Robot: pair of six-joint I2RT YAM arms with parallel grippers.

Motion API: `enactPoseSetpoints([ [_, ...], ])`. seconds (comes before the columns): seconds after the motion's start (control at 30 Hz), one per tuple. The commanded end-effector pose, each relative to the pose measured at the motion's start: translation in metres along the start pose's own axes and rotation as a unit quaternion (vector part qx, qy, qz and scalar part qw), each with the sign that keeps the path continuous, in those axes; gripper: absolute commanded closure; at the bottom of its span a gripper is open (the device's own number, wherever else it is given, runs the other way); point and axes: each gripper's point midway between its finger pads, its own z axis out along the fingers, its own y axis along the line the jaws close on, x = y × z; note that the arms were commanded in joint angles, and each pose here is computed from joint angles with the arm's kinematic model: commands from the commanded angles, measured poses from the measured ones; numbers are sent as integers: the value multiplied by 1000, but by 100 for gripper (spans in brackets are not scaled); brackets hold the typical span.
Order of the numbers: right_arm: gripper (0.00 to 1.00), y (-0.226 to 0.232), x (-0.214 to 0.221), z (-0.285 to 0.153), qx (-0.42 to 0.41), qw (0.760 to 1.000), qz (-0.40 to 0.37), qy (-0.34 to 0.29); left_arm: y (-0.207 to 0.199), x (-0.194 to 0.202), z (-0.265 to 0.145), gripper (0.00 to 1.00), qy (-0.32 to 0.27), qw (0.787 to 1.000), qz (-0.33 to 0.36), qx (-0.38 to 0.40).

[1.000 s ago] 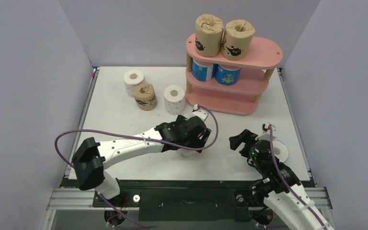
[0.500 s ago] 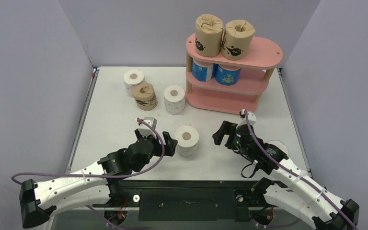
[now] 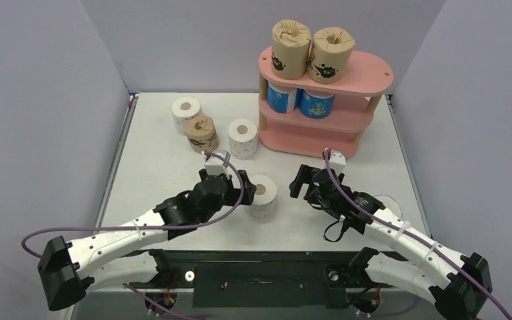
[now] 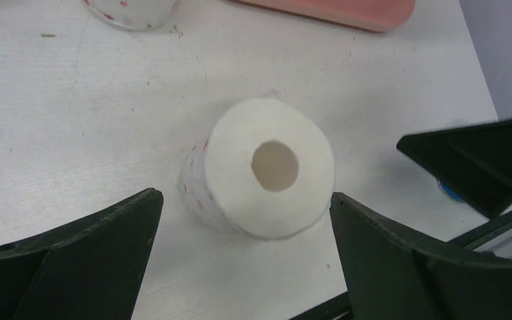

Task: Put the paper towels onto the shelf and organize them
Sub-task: Adjust the paper towel at the center of the board, then pick up the paper towel from the center of the board.

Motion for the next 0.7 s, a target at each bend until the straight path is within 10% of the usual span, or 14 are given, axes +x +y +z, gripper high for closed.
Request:
enactPoseSetpoints([
  [0.0,11,-15,-6,1,21,999,25,-34,-16,-14,23,2,49,998,-29,17],
  [0.67,10,-36,7,-2,21,999,27,-39,7,26,68,35,156,987,2,-34],
])
